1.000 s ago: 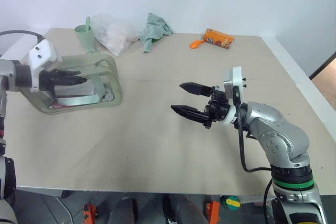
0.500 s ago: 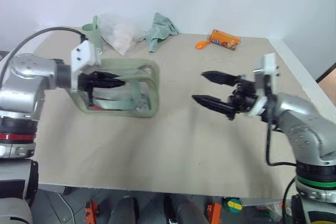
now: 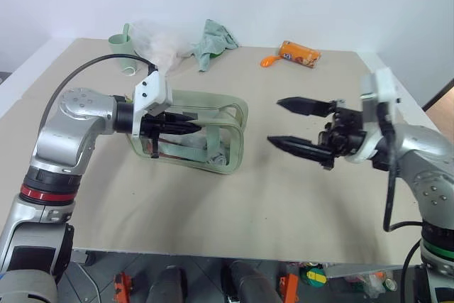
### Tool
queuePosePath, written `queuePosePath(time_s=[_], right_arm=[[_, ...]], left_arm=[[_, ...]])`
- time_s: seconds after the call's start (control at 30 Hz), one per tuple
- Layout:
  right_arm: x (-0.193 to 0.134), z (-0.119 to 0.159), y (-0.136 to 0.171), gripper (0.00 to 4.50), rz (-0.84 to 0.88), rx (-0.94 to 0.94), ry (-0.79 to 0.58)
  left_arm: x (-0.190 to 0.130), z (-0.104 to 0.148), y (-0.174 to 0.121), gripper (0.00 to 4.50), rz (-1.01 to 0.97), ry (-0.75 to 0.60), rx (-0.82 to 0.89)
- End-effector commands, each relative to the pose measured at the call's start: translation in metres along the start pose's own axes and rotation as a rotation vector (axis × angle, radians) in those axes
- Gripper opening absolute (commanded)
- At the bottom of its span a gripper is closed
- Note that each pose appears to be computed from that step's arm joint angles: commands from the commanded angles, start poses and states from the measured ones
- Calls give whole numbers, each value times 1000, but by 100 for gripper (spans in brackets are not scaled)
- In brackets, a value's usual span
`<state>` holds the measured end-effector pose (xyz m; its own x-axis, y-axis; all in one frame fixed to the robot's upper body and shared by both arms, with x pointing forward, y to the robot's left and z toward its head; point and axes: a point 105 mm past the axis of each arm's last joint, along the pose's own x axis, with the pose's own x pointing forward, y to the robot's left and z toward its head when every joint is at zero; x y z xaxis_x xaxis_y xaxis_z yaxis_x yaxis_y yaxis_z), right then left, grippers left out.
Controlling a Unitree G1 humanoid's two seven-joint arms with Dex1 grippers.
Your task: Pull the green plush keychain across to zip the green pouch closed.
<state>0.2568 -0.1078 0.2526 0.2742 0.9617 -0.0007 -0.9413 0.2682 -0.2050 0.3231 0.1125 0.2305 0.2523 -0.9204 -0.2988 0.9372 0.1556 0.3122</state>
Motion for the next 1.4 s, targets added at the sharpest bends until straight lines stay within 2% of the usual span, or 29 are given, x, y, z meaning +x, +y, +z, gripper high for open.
queuePosePath(time_s=[0.03,0.3,0.6,0.8,1.0,1.03,1.13,1.33,1.4], right_arm=[[7,2,8,437,27,-29,3],[13,-3,8,437,45,-18,8],[2,-3,1,437,-22,-45,29],[-9,3,-10,437,-69,-84,46],[-3,1,-13,437,-71,-111,55],[-1,-2,-13,437,-70,-115,69],[3,-10,-14,437,-70,-124,98],[5,-19,-15,437,-69,-137,140],[5,-20,-15,437,-68,-140,145]], left_arm=[[-1,13,1,1,-24,-36,45],[-1,20,29,1,-9,-55,62],[22,30,1,1,-199,-75,65],[27,29,-2,1,-201,-64,53],[30,25,-5,1,-201,-55,40],[30,26,-5,75,-195,-59,34],[30,26,-4,168,-186,-66,19],[32,30,6,380,-117,-87,22],[29,37,15,380,-71,-128,1]])
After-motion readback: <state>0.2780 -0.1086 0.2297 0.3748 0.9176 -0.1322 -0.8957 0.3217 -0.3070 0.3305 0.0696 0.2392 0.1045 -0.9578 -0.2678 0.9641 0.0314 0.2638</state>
